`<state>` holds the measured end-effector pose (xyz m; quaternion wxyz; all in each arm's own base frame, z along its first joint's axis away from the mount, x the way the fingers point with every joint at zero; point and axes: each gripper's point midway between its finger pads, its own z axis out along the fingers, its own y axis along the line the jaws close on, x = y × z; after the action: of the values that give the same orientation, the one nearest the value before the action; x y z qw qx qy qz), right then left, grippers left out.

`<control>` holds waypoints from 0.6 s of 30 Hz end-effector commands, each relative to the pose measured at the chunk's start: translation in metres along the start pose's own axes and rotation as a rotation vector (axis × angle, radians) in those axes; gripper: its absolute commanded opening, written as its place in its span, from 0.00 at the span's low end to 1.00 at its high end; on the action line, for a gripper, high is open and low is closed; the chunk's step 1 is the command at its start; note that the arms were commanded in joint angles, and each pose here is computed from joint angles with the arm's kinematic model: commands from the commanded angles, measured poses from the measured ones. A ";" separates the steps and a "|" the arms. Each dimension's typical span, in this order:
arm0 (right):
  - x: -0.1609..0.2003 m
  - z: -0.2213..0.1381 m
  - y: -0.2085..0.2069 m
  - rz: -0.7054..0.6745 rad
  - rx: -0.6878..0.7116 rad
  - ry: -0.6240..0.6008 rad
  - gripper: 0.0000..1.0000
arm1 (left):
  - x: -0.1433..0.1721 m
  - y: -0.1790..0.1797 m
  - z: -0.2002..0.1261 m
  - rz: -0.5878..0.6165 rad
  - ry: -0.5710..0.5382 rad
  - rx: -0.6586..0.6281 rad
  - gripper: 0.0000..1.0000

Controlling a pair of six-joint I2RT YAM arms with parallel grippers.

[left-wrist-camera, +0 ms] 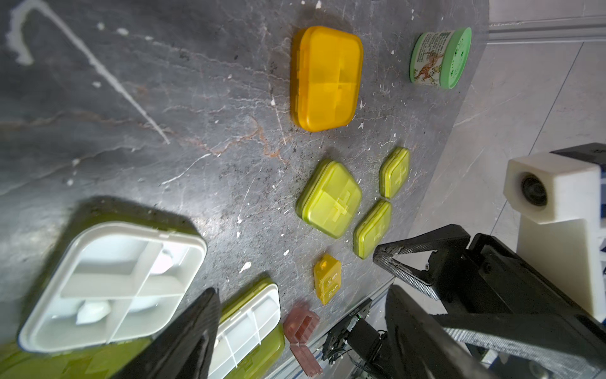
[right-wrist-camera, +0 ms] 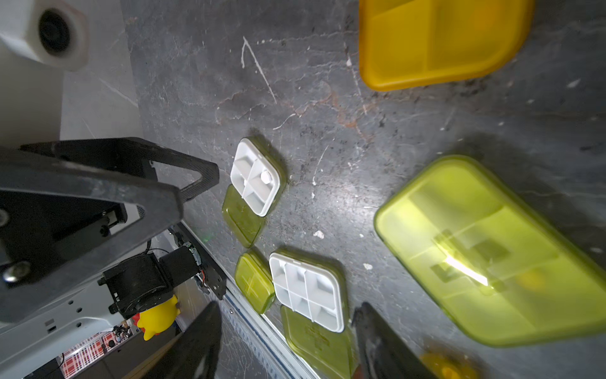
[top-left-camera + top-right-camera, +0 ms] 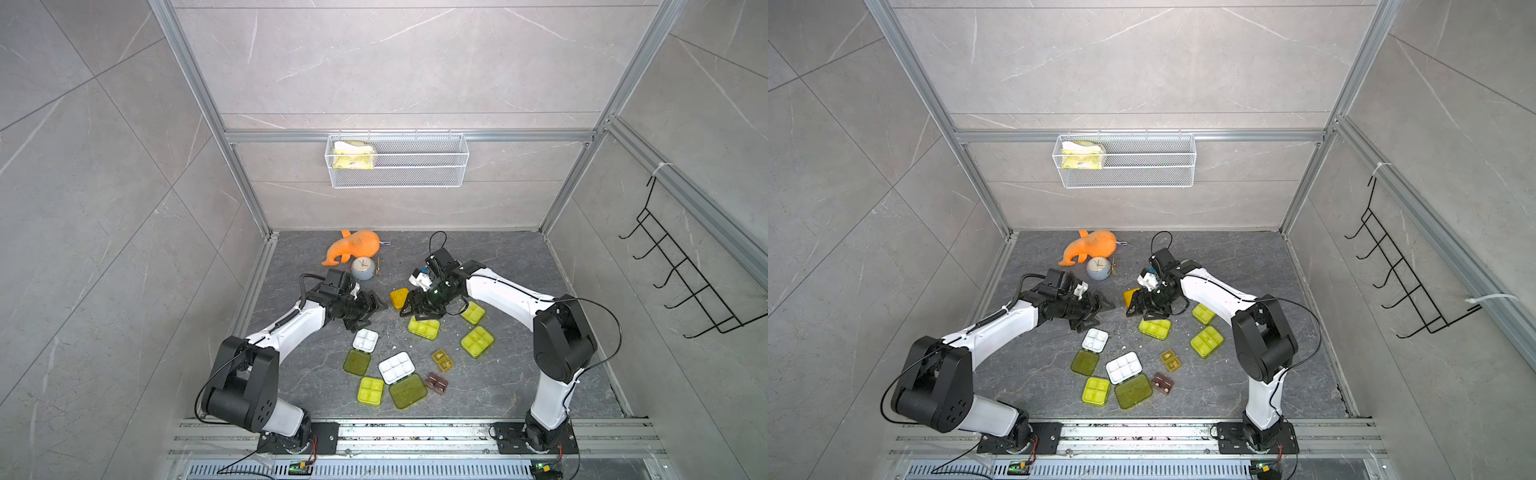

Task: Close pillboxes
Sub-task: Close the lid on the pillbox.

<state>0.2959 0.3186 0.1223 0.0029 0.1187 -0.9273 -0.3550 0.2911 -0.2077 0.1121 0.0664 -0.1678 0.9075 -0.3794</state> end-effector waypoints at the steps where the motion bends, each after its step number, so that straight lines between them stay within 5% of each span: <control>1: -0.008 0.000 0.012 -0.034 -0.040 0.011 0.70 | 0.000 -0.003 -0.018 -0.065 -0.080 0.037 0.83; 9: -0.008 0.004 0.025 -0.082 -0.102 0.056 0.72 | 0.014 0.022 -0.050 -0.236 -0.262 0.090 0.88; 18: -0.018 0.003 0.036 -0.038 -0.090 0.004 0.73 | 0.044 0.040 -0.049 -0.162 -0.180 0.081 0.91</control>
<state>0.3030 0.3415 0.1365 0.0117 0.1392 -0.9085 -0.3939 0.2386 -0.1654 0.1272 0.1353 -0.2836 0.8596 -0.4030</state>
